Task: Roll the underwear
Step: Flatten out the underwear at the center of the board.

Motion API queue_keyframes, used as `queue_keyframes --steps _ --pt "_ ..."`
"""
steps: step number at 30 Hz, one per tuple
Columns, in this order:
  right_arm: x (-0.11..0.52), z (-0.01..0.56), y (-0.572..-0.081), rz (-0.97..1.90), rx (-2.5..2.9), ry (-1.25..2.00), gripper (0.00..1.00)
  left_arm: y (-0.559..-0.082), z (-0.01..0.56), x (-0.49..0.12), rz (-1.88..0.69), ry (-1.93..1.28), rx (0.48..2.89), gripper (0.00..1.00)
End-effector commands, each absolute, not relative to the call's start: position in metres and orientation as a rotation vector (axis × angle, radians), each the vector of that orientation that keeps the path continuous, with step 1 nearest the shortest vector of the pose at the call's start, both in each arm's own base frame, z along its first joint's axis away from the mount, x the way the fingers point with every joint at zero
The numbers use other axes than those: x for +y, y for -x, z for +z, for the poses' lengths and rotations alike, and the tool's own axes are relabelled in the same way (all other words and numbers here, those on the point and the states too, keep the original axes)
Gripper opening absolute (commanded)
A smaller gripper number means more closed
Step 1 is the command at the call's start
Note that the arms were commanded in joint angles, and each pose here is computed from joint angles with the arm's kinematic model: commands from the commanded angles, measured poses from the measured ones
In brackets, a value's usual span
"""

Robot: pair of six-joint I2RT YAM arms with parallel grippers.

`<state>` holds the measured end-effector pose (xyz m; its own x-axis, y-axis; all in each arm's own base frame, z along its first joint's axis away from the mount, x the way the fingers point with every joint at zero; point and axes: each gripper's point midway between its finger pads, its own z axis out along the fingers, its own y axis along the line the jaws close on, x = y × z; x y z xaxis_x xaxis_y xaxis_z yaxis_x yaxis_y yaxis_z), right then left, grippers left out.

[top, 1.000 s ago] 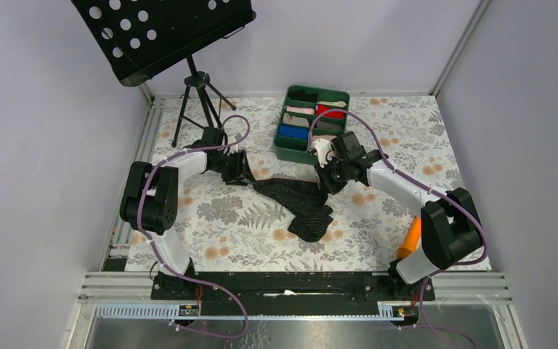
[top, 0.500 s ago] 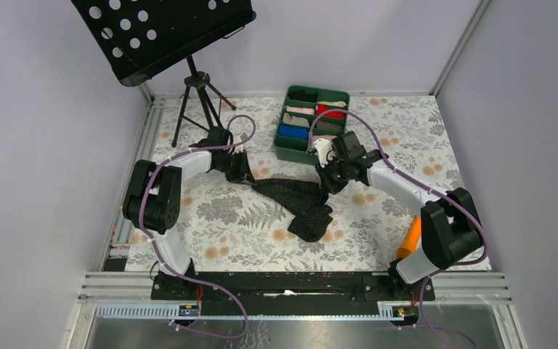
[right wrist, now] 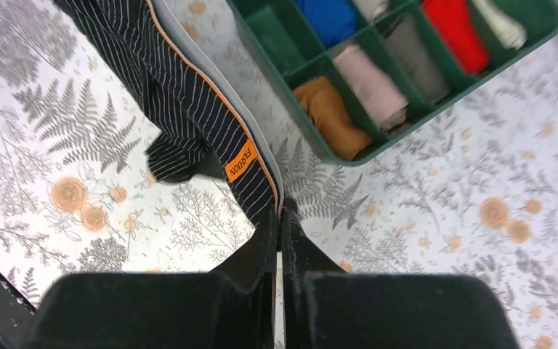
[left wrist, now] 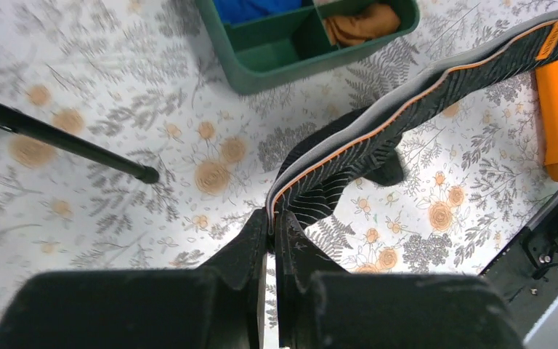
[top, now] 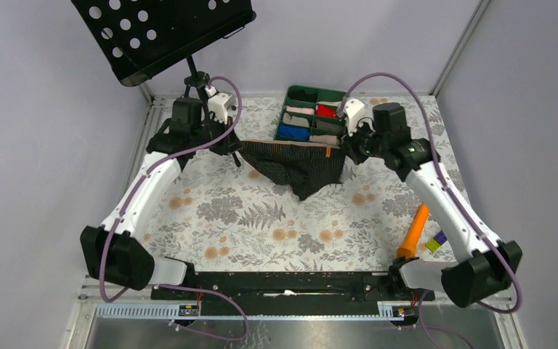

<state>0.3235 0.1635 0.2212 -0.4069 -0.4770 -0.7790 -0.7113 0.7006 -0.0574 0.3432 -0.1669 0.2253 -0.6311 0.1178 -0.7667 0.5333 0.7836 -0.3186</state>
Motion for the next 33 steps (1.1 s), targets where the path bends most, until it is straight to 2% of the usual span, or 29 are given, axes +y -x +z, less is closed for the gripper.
queue_keyframes --steps 1,11,17,21,28,33 --pt "0.161 0.272 -0.308 0.361 1.981 0.89 0.0 -0.33 0.256 -0.159 -0.594 -0.595 2.112 0.0" --pt "0.158 0.306 -0.256 0.471 1.961 0.905 0.0 -0.269 0.299 -0.168 -0.586 -0.723 2.002 0.0" --pt "0.18 0.316 -0.18 0.84 1.963 1.027 0.0 -0.224 0.311 -0.168 -0.644 -0.768 2.044 0.0" --pt "0.188 0.329 -0.149 1.021 1.963 1.015 0.0 -0.193 0.317 -0.172 -0.727 -0.818 2.073 0.0" --pt "0.195 0.319 -0.128 1.206 2.072 0.948 0.0 -0.185 0.283 -0.174 -0.759 -0.712 2.237 0.02" --pt "0.184 0.272 -0.158 1.067 2.22 0.791 0.0 -0.227 0.246 -0.178 -0.641 -0.579 2.295 0.0"
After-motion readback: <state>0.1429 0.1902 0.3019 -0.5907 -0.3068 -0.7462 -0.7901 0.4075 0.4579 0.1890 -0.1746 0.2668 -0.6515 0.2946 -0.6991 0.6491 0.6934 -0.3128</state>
